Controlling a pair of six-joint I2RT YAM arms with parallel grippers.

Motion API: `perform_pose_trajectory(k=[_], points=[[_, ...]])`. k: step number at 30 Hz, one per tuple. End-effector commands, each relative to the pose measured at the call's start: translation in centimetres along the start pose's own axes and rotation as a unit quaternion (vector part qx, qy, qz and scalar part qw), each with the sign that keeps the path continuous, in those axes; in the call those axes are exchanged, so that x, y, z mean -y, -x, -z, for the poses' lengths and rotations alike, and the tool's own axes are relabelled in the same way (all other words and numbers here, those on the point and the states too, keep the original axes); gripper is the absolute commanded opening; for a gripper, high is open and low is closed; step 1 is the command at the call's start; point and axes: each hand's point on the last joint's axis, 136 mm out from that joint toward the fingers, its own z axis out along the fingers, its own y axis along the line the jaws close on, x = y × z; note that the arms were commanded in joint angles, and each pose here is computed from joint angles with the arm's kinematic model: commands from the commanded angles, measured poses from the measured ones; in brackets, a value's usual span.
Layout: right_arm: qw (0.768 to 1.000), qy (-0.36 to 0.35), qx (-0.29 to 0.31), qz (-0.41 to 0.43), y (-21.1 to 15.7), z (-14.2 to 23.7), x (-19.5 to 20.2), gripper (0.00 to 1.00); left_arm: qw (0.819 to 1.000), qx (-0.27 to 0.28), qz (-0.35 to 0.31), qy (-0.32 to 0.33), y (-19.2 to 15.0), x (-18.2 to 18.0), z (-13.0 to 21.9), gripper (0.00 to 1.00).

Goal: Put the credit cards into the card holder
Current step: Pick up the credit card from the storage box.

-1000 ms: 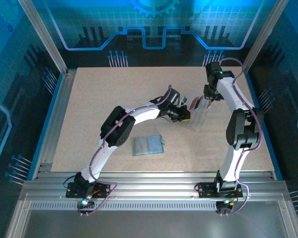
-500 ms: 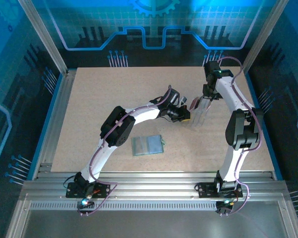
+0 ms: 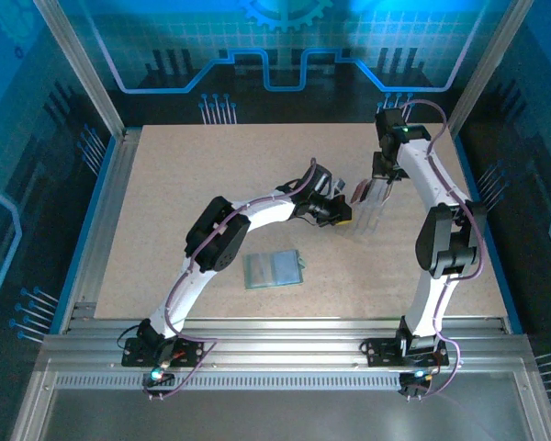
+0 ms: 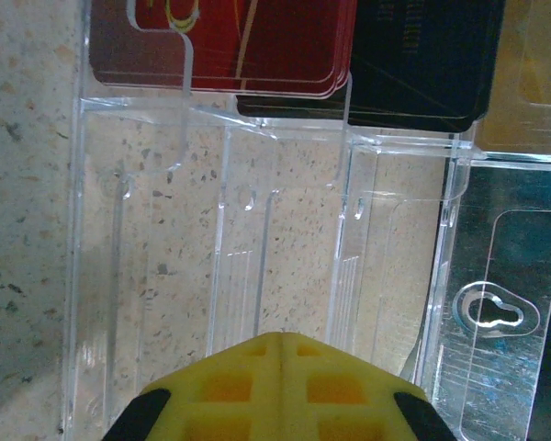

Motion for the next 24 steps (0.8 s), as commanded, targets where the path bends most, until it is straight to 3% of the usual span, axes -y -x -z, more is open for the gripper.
perform_pose_trajectory(k=[1,10,20,24], points=[[1.000,-0.005,0.003,0.012,0.1,1.2,0.1,0.00,0.992,-0.014,0.066,0.102,-1.8,-7.6,-0.1,0.04],[0.999,0.036,0.017,0.007,0.1,2.1,-1.1,0.00,0.996,0.006,0.061,0.061,0.0,-4.0,2.2,0.11],[0.996,0.083,0.044,0.002,0.4,4.2,-2.4,0.00,0.999,0.030,0.006,-0.045,2.6,4.1,6.7,0.26],[0.994,0.098,0.053,0.007,-0.1,5.0,-3.3,0.00,0.997,0.038,0.000,-0.070,2.3,5.7,8.9,0.26]])
